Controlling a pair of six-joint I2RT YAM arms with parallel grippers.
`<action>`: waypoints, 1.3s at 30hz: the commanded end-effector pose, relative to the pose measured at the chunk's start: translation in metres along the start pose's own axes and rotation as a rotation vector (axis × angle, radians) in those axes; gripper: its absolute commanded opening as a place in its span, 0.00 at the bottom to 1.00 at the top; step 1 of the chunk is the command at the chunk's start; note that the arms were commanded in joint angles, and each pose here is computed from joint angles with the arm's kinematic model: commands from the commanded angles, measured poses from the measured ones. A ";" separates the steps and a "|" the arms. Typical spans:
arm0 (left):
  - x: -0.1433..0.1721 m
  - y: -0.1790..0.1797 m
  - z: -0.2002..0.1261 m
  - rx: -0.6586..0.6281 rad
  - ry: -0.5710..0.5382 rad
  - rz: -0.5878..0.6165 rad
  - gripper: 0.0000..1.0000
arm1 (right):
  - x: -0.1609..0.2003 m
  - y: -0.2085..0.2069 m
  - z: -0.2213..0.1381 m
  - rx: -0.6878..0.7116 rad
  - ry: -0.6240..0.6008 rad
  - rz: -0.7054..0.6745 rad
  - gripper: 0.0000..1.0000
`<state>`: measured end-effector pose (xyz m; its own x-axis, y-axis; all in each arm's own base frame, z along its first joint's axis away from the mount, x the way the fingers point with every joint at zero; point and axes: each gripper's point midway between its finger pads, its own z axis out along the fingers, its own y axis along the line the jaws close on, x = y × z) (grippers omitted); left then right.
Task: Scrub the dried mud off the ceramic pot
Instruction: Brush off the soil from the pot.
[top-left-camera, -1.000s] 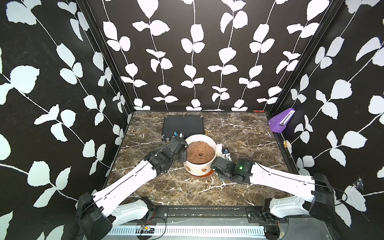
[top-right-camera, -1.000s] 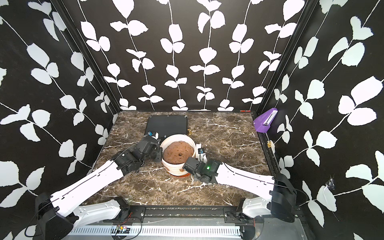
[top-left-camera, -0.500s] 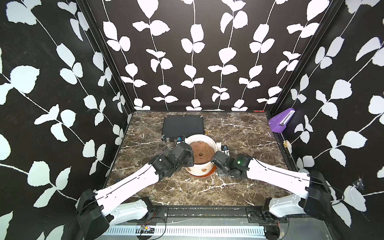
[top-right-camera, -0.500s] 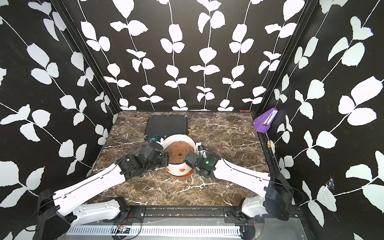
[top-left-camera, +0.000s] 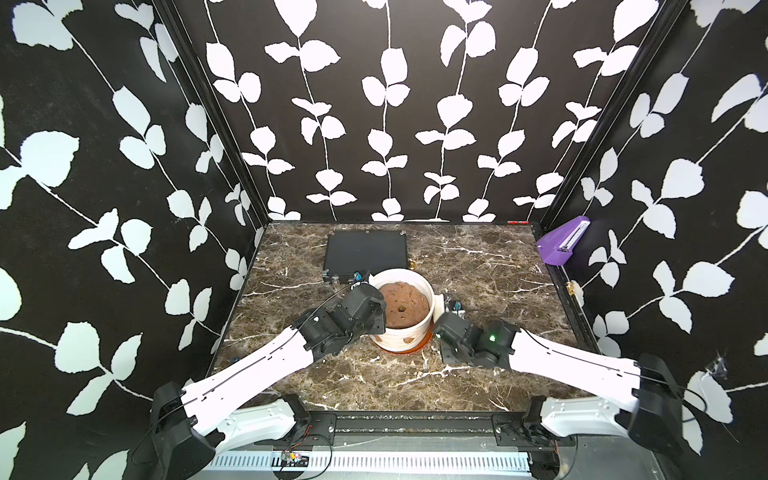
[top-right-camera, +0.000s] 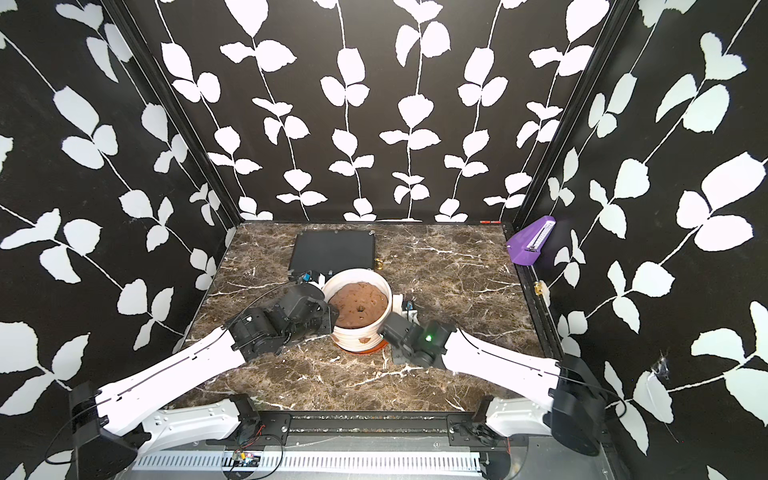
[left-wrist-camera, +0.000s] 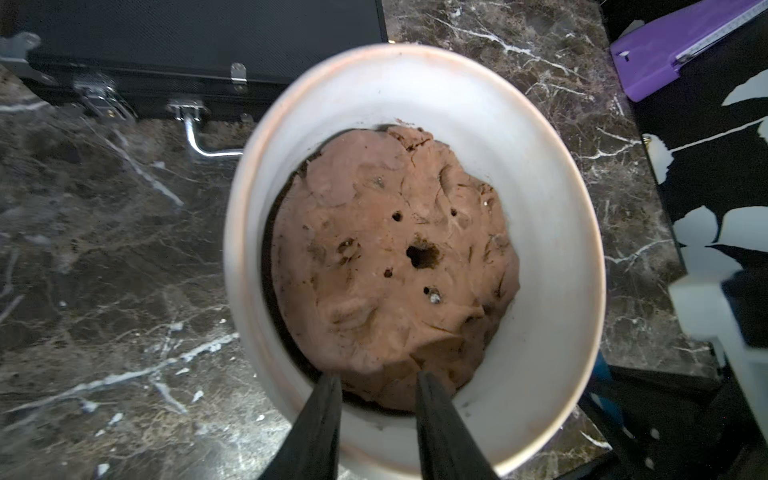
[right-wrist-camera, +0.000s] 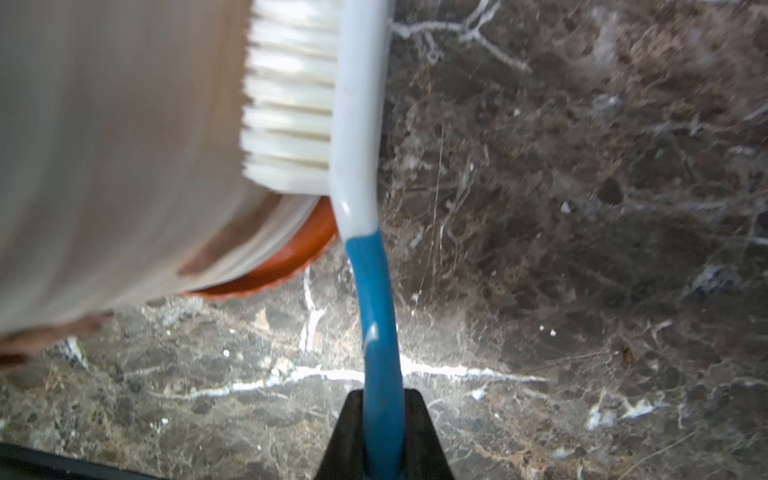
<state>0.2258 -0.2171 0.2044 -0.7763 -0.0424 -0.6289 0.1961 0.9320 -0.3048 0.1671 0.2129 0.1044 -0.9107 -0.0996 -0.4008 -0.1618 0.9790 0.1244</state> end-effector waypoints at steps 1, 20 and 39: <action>-0.007 0.019 -0.006 -0.095 -0.009 0.063 0.35 | 0.010 0.006 0.006 -0.016 0.011 0.021 0.00; 0.014 0.026 0.029 -0.076 0.058 0.061 0.28 | 0.048 0.052 0.003 -0.066 0.093 -0.265 0.00; 0.007 0.032 0.030 -0.108 0.064 0.074 0.29 | 0.062 -0.013 -0.018 0.098 0.027 -0.150 0.00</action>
<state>0.2492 -0.2167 0.1867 -0.7632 -0.0079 -0.6462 0.2132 0.9408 -0.2633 0.0965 0.2018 0.0890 -0.8908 -0.3053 -0.3365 -0.3159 0.9485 -0.0242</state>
